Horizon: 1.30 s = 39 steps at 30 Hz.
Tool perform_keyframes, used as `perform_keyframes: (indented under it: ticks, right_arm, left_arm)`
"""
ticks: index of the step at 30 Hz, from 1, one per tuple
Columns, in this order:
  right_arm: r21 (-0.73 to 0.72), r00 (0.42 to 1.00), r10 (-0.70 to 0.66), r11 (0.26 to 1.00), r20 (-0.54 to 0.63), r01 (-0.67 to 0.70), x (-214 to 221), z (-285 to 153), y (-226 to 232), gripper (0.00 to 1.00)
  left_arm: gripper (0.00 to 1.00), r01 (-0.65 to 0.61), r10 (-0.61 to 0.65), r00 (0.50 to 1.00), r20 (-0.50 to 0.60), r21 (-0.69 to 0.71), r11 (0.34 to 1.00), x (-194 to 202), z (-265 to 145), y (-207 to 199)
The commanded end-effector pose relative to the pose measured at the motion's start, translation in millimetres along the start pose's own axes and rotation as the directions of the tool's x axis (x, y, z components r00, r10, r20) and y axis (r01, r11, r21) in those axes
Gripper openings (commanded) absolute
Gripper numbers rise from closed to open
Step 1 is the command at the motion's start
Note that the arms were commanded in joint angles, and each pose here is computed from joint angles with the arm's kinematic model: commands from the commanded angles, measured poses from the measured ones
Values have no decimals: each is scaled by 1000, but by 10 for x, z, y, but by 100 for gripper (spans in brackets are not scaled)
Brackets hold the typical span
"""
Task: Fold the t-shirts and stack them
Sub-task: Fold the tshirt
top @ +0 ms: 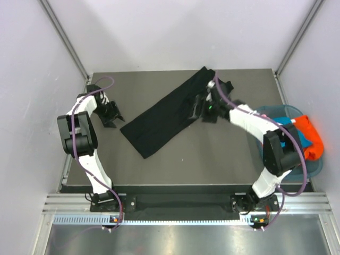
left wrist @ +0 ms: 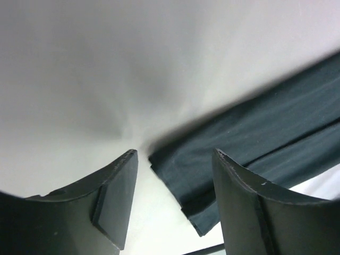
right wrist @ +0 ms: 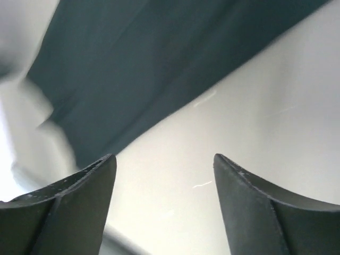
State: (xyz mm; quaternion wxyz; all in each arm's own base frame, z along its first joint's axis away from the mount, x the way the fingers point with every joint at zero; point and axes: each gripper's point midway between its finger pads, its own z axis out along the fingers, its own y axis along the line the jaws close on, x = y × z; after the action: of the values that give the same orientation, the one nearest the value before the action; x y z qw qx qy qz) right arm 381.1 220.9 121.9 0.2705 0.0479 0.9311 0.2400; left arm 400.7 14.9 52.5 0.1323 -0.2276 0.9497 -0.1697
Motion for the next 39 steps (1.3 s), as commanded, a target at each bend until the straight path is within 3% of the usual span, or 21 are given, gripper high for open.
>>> perform_keyframes:
  ticks: [1, 2, 10, 17, 25, 34, 39]
  right_arm:
    - [-322, 986, 140, 933, -86, -161, 506, 43, 825, 73]
    - [-350, 982, 133, 921, -133, -172, 753, 56, 995, 72]
    - [-434, 912, 305, 807, -273, -400, 1442, 337, 1629, 52]
    - [-349, 890, 337, 830, -308, -435, 1948, 536, 1891, 57]
    - [-236, 805, 465, 791, -370, -565, 2192, 745, 1943, 56]
    - [-152, 767, 530, 778, -362, -610, 2336, 890, 1919, 49]
    - [-108, 785, 505, 813, -360, -572, 2427, 937, 1896, 47]
  left_arm:
    - [62, -44, 44, 999, 0, 56, 997, -16, 66, -81]
    - [61, -42, 42, 999, -5, 53, 998, 3, 80, -74]
    - [53, -12, 9, 999, -40, -51, 999, 196, 174, 180]
    - [50, 20, -24, 998, -58, -64, 998, 214, 210, 197]
    - [46, 30, -37, 997, -74, -97, 995, 268, 216, 248]
    - [38, 30, -40, 996, -81, -114, 993, 297, 210, 275]
    - [36, 28, -39, 996, -86, -126, 992, 333, 218, 284]
